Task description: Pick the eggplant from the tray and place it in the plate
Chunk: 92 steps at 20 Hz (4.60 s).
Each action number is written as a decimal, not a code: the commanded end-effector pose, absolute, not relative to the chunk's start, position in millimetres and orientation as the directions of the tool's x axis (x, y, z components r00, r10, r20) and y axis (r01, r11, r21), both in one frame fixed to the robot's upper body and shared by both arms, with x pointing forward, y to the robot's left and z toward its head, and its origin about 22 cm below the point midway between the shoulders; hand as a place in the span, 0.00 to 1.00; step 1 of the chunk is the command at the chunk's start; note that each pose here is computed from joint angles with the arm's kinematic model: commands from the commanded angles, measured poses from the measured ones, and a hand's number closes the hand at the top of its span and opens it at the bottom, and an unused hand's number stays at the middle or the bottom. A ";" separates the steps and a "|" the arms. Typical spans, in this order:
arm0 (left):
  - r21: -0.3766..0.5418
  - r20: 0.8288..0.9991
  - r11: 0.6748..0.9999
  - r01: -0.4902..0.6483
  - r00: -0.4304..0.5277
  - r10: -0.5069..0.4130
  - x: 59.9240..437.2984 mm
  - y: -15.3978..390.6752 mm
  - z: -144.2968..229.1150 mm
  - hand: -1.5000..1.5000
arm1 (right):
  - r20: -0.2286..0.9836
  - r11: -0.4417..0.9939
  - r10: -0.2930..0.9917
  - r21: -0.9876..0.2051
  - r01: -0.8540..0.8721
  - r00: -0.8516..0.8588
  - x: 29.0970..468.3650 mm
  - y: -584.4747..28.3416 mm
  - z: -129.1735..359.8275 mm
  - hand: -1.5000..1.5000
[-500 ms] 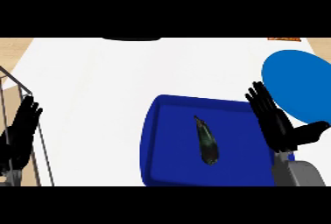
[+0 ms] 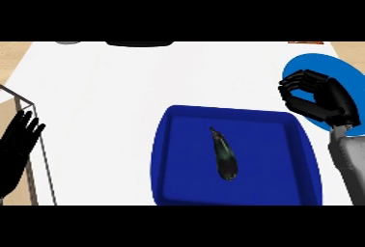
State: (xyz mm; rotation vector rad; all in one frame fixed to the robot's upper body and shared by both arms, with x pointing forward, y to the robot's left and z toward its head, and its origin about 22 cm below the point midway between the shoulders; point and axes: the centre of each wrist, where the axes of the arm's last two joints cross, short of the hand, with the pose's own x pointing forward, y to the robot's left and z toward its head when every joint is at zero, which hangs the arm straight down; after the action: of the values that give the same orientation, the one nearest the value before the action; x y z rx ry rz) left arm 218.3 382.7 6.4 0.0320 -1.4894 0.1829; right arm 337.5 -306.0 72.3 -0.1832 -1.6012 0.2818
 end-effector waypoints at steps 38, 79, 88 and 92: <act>-0.011 0.941 1.000 -0.001 0.340 0.011 234.9 298.6 -16.3 0.50 | 0.524 0.457 0.847 -0.639 -0.619 0.085 351.5 -175.9 83.8 0.00; -0.006 0.942 1.000 0.010 0.336 0.002 235.4 291.3 -9.6 0.50 | 0.337 0.214 0.939 -0.725 -0.655 -0.066 311.1 -132.1 13.8 1.00; -0.015 0.926 0.998 -0.064 0.375 0.038 221.4 325.2 -11.5 0.50 | 0.373 0.314 0.904 -0.910 -0.270 -0.207 263.4 -140.5 27.2 1.00; -0.026 0.925 0.996 -0.089 0.374 0.058 207.0 330.3 -21.6 0.50 | 0.447 0.469 0.838 -0.883 -0.005 -0.312 257.2 -140.6 60.6 1.00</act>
State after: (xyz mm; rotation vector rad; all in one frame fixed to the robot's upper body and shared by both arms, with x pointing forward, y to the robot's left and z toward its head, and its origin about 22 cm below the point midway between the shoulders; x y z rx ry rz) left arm 195.4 397.4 9.3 0.1432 -1.2271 0.1677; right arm 272.1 -134.8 45.7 -0.6419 -1.4619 1.1387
